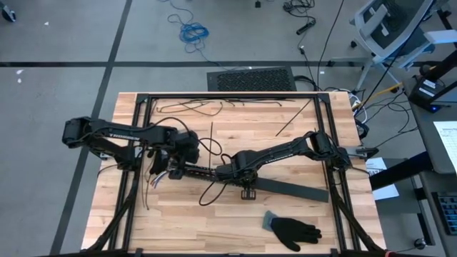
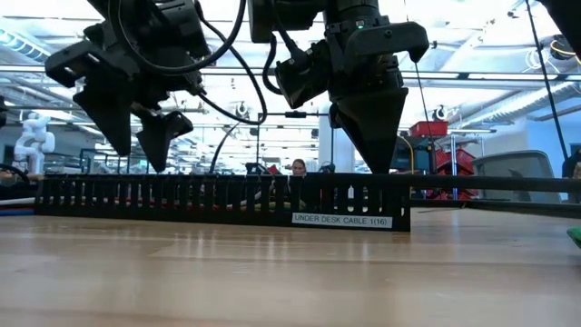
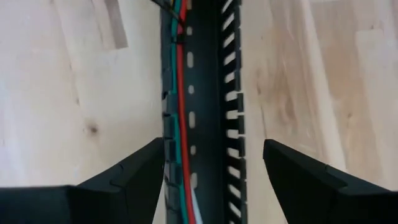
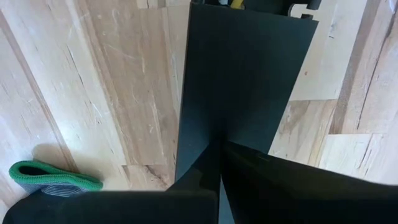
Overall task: Ziptie cables
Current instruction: Close the cable duct with the cable duct cover
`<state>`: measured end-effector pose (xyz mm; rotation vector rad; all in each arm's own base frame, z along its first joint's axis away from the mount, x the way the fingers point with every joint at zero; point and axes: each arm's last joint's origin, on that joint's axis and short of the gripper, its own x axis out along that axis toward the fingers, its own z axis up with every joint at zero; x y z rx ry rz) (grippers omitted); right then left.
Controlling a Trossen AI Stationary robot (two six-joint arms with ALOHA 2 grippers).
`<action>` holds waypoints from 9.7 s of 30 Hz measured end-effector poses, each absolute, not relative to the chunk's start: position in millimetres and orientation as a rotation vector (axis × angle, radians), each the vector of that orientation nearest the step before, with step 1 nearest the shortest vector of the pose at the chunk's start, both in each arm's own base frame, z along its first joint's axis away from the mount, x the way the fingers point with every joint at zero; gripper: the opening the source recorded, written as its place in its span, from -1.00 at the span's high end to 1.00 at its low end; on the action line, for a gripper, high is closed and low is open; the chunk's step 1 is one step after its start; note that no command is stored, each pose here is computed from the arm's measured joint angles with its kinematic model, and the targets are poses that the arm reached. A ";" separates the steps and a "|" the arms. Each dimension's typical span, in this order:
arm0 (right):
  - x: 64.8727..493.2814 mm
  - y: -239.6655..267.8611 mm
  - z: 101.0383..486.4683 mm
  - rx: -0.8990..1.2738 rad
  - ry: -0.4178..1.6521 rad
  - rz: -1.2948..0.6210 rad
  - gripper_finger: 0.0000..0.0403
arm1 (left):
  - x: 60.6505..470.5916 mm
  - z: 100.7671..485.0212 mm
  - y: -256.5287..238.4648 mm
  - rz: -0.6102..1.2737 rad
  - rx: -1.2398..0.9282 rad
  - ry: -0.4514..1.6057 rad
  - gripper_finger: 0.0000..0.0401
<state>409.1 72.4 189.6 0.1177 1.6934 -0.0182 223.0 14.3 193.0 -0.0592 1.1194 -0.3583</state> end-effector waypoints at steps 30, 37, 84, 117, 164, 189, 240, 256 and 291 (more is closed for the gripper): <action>408.8 67.5 189.4 0.113 1.705 -0.020 1.00 | 253.8 133.8 0.1 -0.239 0.009 1.309 -0.28; 408.4 66.3 189.2 0.106 1.712 0.000 1.00 | 257.4 130.0 -9.9 -0.257 0.033 1.296 -0.20; 428.8 68.4 170.9 0.042 1.561 0.132 1.00 | 270.9 133.3 -19.9 -0.149 -0.072 1.165 -0.18; 444.2 57.9 188.5 -0.041 1.361 0.181 1.00 | 273.3 135.6 -22.0 -0.155 -0.047 1.138 -0.18; 391.6 84.3 201.1 0.003 1.766 0.112 0.92 | 274.6 135.7 -21.8 -0.148 -0.040 1.123 -0.18; 308.5 42.1 240.5 0.298 1.428 -0.266 0.92 | 274.4 135.5 -21.6 -0.143 -0.039 1.124 -0.18; 347.8 63.9 179.5 0.418 1.287 -0.204 1.00 | 275.7 135.8 -21.0 -0.137 -0.032 1.108 -0.19; 373.1 59.0 154.8 0.391 1.178 -0.192 1.00 | 276.9 136.0 -21.1 -0.139 -0.029 1.089 -0.19; 318.7 29.3 249.1 0.293 1.102 -0.274 1.00 | 281.9 138.9 -20.7 -0.117 -0.025 1.045 -0.19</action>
